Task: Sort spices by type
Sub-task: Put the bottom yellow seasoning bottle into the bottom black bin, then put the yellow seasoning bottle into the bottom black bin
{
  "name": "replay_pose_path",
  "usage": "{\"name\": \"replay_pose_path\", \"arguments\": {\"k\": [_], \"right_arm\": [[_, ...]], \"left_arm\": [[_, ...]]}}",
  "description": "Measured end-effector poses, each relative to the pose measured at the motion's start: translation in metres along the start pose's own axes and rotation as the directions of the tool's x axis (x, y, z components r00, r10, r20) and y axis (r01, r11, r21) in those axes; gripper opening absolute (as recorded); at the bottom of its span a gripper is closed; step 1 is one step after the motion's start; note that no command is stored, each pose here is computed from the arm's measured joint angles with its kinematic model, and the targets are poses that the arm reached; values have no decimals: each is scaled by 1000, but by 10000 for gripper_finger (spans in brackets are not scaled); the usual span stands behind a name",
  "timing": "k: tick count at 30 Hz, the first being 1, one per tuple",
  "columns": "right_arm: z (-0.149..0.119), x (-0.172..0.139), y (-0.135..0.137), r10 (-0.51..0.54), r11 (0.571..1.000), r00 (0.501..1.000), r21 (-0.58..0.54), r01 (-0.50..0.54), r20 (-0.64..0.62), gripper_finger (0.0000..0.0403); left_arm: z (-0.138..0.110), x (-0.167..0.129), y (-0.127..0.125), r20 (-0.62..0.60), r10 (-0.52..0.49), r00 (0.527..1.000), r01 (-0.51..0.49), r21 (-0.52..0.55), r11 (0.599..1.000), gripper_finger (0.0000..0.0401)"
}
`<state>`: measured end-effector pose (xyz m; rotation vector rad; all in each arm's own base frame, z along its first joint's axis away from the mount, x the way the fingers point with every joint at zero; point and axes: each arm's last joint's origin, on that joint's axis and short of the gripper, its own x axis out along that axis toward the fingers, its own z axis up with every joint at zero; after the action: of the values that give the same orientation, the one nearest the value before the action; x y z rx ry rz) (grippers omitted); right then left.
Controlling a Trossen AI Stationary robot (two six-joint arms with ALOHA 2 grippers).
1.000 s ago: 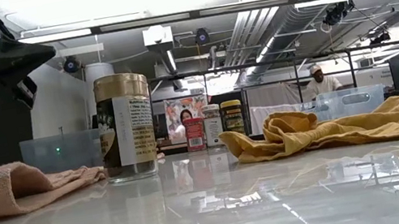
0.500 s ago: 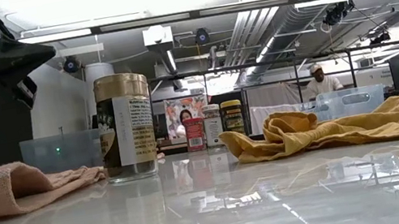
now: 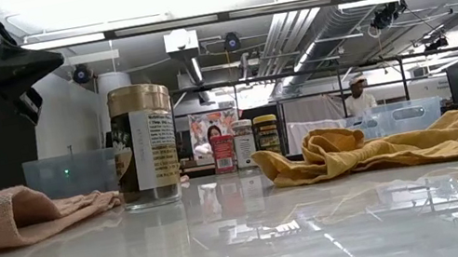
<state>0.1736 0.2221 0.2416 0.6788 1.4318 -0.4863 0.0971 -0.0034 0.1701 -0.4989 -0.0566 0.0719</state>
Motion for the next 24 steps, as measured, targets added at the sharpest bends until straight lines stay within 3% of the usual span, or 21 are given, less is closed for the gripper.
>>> {"name": "replay_pose_path", "arguments": {"k": [7, 10, 15, 20, 24], "right_arm": [[0, 0, 0, 1, 1000, 1000, -1, -1, -4, 305], [-2, -1, 0, 4, 1000, 998, -13, -5, -69, 309], [-6, -20, 2, 55, 997, 994, -43, -59, -98, 310], [2, -52, -3, 112, 994, 993, 2, -113, 29, 310], [22, -78, -8, 152, 974, 955, 126, -189, 253, 310]], "left_arm": [[0, 0, 0, 0, 0, 1000, 0, 0, 1000, 0], [0, 0, 0, 0, 0, 1000, 0, 0, 1000, 0], [0, 0, 0, 0, 0, 1000, 0, 0, 1000, 0], [0, 0, 0, 0, -1, 1000, 1, 0, 1000, 0], [0, 0, 0, 0, 0, 1000, 0, 0, 1000, 0]]}}
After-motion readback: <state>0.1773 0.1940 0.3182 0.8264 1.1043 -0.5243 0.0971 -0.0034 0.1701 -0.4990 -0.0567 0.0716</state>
